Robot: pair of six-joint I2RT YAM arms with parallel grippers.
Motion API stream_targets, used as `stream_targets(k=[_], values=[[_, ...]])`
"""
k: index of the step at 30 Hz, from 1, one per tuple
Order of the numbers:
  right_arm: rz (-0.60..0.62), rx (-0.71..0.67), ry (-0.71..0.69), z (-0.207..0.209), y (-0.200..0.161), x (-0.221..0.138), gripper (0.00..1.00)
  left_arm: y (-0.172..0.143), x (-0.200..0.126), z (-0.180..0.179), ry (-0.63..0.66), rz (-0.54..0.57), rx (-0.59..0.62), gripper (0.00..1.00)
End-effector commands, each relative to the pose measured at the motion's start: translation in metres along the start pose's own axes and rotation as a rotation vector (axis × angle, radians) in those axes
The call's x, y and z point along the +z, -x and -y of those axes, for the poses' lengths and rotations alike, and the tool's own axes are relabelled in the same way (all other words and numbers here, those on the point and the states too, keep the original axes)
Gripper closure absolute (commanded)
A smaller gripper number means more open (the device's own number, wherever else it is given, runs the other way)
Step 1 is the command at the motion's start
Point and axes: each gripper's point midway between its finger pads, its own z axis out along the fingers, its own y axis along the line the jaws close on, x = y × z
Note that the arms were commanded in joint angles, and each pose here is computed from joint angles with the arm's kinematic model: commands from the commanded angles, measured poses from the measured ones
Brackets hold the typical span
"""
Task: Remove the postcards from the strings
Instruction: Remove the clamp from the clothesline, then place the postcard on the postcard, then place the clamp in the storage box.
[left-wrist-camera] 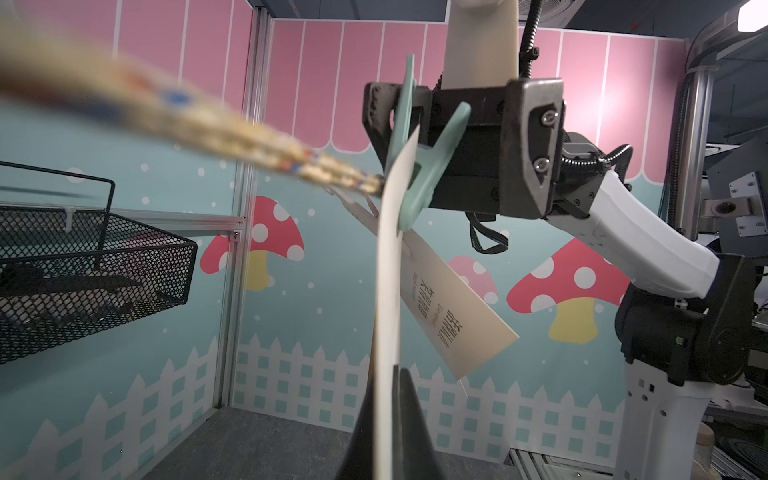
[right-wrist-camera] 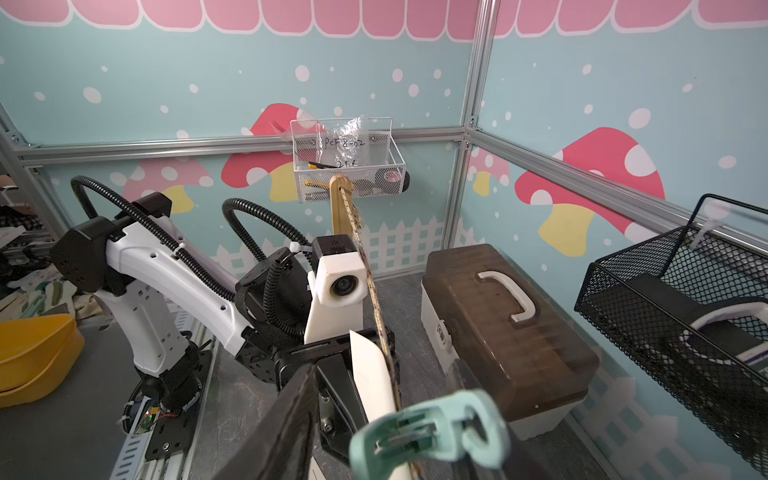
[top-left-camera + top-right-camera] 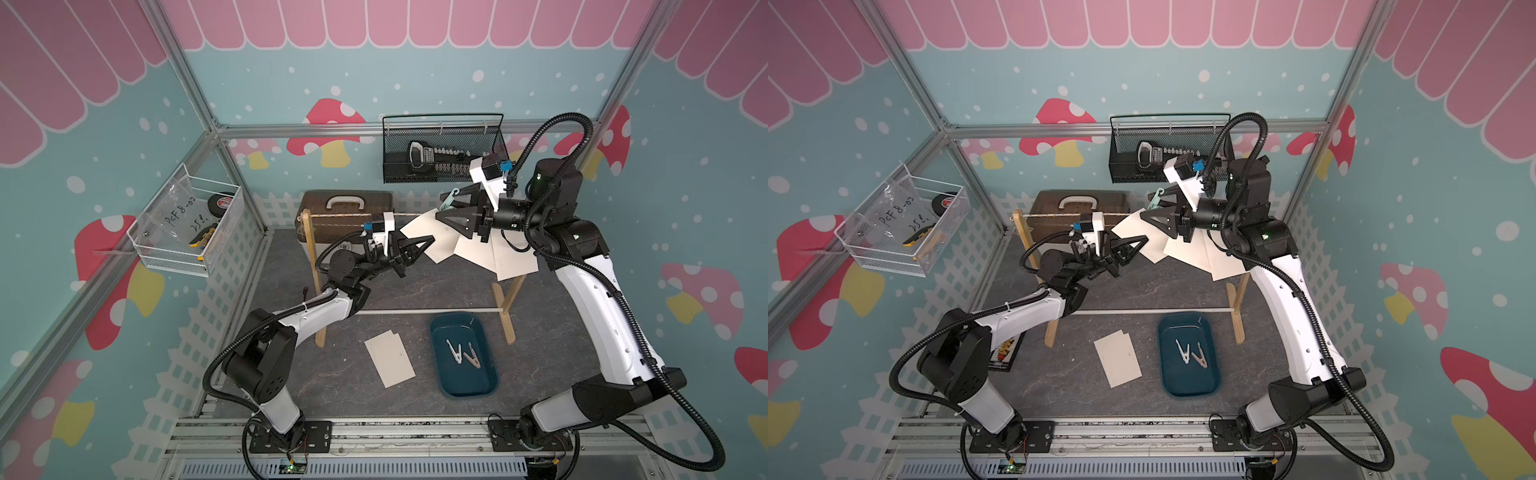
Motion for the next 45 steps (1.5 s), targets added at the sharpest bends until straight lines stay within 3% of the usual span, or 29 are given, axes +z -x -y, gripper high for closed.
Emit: stream_targets(k=[1, 8, 21, 31, 37, 45], values=[[0.032, -0.078, -0.004, -0.009, 0.014, -0.008, 0.54, -0.001, 0.004, 0.004, -0.046, -0.012, -0.013, 1.0], [0.032, -0.083, -0.017, -0.008, 0.014, -0.008, 0.63, -0.007, 0.005, 0.0, -0.035, -0.026, -0.035, 1.0], [0.037, -0.067, -0.067, 0.001, 0.016, -0.008, 0.92, -0.014, 0.006, -0.007, -0.006, -0.057, -0.061, 1.0], [0.084, -0.049, -0.168, -0.005, 0.048, -0.03, 0.93, -0.025, -0.007, -0.007, 0.064, -0.111, -0.073, 1.0], [0.118, -0.02, -0.173, -0.038, 0.064, -0.055, 0.96, -0.033, -0.03, -0.007, 0.221, -0.244, -0.06, 1.0], [0.104, 0.118, -0.171, -0.092, 0.022, -0.089, 0.96, -0.049, -0.078, 0.011, 0.434, -0.426, -0.14, 1.0]])
